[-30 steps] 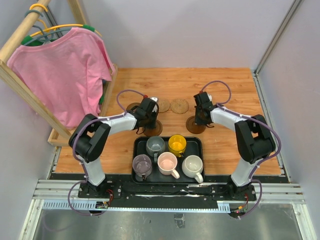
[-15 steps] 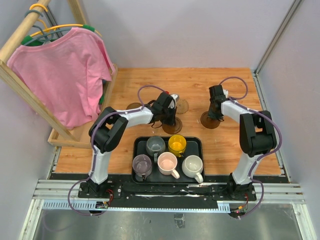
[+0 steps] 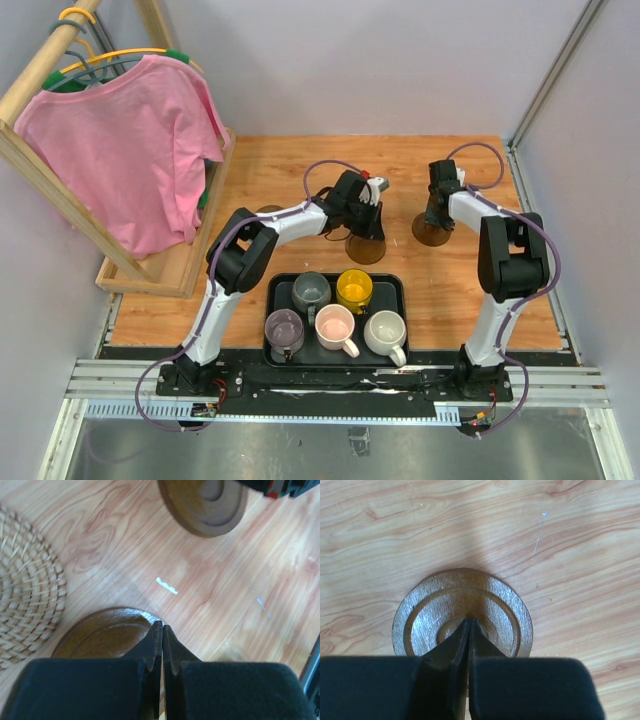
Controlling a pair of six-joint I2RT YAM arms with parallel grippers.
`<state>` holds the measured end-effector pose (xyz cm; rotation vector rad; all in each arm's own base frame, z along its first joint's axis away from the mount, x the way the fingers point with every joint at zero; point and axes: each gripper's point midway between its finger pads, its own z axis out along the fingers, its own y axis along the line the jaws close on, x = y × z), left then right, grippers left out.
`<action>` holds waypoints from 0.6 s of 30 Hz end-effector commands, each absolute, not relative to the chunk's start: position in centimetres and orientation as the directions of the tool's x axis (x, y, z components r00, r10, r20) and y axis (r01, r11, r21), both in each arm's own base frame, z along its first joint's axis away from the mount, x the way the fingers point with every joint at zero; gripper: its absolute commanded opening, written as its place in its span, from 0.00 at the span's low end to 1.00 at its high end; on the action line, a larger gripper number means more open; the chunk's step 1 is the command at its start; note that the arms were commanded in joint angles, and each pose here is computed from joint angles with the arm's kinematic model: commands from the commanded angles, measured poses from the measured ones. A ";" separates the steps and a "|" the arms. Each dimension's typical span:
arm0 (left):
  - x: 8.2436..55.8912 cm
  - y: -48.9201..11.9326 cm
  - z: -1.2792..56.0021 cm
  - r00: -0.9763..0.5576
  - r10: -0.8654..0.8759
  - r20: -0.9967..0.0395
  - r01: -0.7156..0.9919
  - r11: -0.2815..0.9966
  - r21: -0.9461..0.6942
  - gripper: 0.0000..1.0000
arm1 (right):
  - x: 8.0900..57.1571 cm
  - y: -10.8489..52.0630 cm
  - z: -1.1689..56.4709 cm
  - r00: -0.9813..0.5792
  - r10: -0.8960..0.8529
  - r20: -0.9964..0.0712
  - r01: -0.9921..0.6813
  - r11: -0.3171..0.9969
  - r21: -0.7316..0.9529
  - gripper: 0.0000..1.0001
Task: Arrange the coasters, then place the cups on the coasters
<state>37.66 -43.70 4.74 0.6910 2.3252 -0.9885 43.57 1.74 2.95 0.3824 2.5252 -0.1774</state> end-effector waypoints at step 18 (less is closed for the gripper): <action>39.3 -31.5 12.6 -0.608 -0.031 -0.793 0.428 0.829 -0.361 0.08 | 37.7 16.7 7.9 -0.758 -0.154 -0.634 -0.214 0.977 0.018 0.04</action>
